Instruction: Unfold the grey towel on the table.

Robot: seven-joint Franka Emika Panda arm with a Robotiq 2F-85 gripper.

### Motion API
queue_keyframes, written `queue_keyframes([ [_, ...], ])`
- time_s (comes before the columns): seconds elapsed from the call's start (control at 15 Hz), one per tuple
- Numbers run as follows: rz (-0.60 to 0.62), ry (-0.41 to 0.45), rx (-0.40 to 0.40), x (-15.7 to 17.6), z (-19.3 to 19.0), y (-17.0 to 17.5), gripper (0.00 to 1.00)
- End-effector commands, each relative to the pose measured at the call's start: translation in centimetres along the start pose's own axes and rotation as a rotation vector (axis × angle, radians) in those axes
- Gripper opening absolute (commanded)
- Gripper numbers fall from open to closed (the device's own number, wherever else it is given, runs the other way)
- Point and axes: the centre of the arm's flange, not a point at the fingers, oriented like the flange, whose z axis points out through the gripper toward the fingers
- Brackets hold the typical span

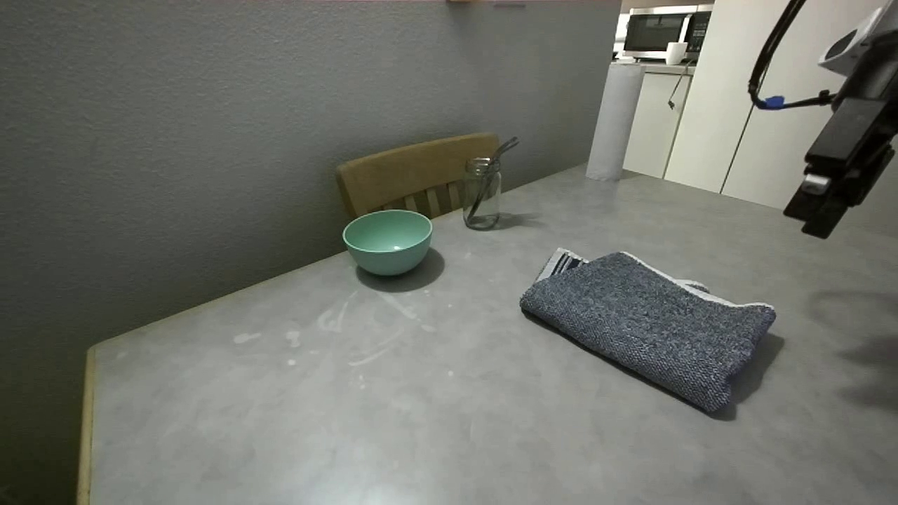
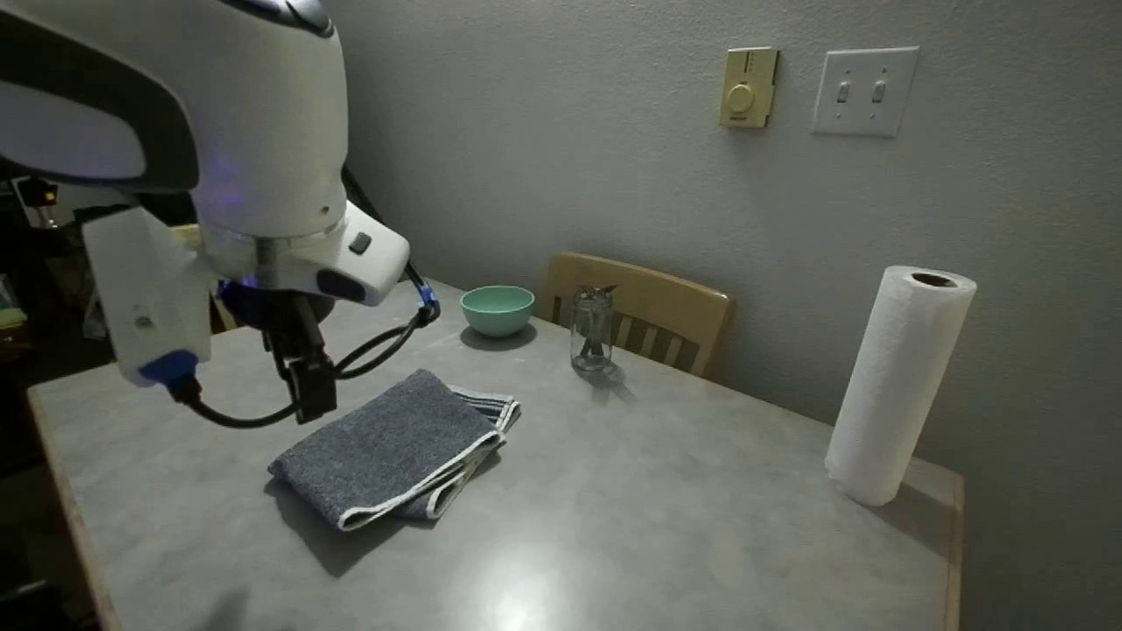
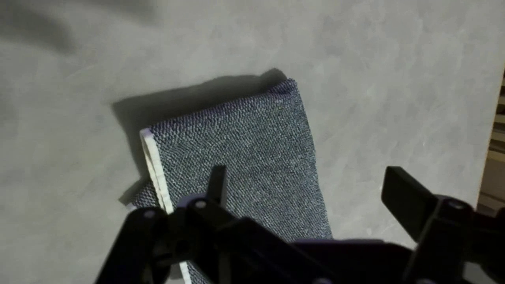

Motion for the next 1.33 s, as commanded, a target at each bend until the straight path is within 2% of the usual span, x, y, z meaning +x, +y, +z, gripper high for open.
queue_keyframes([
  [0.0,0.074,-0.025,-0.048,1.2,2.8,2.8,1.00],
  [0.13,0.115,-0.048,-0.065,1.2,4.0,4.1,1.00],
  [0.33,0.144,-0.075,-0.037,1.1,5.7,6.0,1.00],
  [0.4,0.148,-0.076,-0.022,1.0,5.6,6.2,1.00],
  [0.47,0.140,-0.077,-0.048,0.0,4.9,5.1,1.00],
  [1.27,0.150,-0.082,-0.045,0.5,7.1,6.7,1.00],
])
